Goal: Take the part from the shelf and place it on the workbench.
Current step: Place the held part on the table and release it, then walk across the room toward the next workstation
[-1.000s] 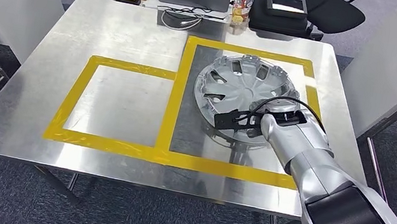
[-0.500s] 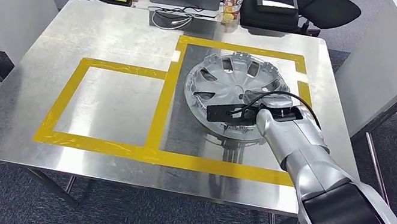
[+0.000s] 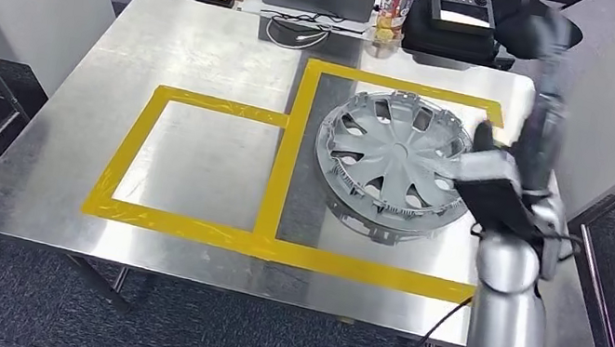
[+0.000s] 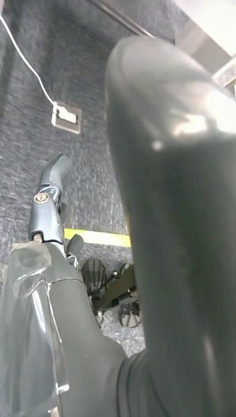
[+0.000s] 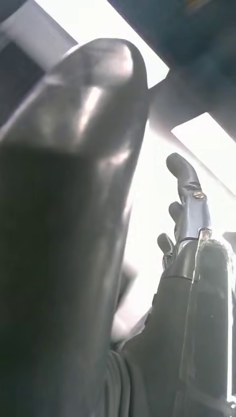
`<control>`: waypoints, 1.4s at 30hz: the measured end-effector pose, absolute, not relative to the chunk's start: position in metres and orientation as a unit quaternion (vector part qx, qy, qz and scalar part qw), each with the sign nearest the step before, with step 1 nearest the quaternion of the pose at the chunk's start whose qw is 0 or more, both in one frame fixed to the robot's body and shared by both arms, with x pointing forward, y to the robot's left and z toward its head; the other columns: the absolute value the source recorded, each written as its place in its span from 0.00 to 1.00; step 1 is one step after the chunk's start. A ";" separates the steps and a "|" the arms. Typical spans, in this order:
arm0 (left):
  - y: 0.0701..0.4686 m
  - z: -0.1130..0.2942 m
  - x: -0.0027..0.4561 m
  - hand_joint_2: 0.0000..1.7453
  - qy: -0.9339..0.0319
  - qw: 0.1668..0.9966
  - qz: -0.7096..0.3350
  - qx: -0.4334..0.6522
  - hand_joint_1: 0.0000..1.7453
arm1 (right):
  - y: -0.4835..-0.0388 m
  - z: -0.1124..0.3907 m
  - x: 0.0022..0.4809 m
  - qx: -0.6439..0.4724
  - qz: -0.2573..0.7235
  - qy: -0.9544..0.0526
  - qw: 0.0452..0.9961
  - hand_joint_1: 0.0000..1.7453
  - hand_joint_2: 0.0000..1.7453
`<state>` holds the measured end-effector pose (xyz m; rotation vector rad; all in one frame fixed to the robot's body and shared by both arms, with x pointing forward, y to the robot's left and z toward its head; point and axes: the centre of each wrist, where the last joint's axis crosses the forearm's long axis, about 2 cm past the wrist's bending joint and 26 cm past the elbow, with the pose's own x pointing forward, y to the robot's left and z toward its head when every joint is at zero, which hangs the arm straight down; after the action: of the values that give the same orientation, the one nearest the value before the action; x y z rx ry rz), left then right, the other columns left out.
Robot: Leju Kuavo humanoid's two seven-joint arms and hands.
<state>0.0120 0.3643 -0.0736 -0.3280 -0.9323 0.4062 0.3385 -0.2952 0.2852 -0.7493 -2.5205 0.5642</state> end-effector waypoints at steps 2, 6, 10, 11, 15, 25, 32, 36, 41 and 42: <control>0.362 -0.069 0.009 0.00 -0.445 0.859 0.200 -0.152 0.00 | -0.314 0.284 0.302 -0.309 0.173 -0.920 0.167 0.00 0.00; 0.361 -0.059 -0.003 0.00 -0.445 0.858 0.222 -0.131 0.00 | -0.337 0.258 0.232 -0.387 0.184 -0.893 0.135 0.00 0.00; 0.366 -0.051 -0.009 0.00 -0.452 0.856 0.225 -0.109 0.00 | -0.343 0.232 0.183 -0.422 0.221 -0.858 0.192 0.00 0.00; 0.367 -0.050 -0.010 0.00 -0.453 0.856 0.225 -0.106 0.00 | -0.345 0.225 0.173 -0.427 0.233 -0.848 0.211 0.00 0.00; 0.369 -0.045 -0.011 0.00 -0.463 0.852 0.225 -0.098 0.00 | -0.350 0.205 0.144 -0.415 0.284 -0.806 0.313 0.00 0.00; 0.372 -0.039 -0.011 0.00 -0.474 0.847 0.224 -0.087 0.00 | -0.368 0.182 0.118 -0.402 0.321 -0.750 0.416 0.00 0.00; 0.368 -0.039 -0.019 0.00 -0.466 0.846 0.245 -0.083 0.00 | -0.391 0.131 0.093 -0.375 0.395 -0.605 0.581 0.00 0.00; 0.366 -0.040 -0.027 0.00 -0.456 0.847 0.263 -0.078 0.00 | -0.415 0.091 0.062 -0.358 0.411 -0.479 0.688 0.00 0.00; 0.361 -0.043 -0.035 0.00 -0.430 0.858 0.267 -0.088 0.00 | -0.422 0.043 0.013 -0.275 0.340 -0.229 0.869 0.00 0.00; 0.359 -0.044 -0.034 0.00 -0.424 0.861 0.266 -0.091 0.00 | -0.420 0.033 0.006 -0.244 0.311 -0.171 0.902 0.00 0.00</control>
<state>-0.0342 0.3591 -0.0442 -0.1901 -0.8886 0.5573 0.0060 -0.4204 0.0329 -0.5049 -0.3543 0.6434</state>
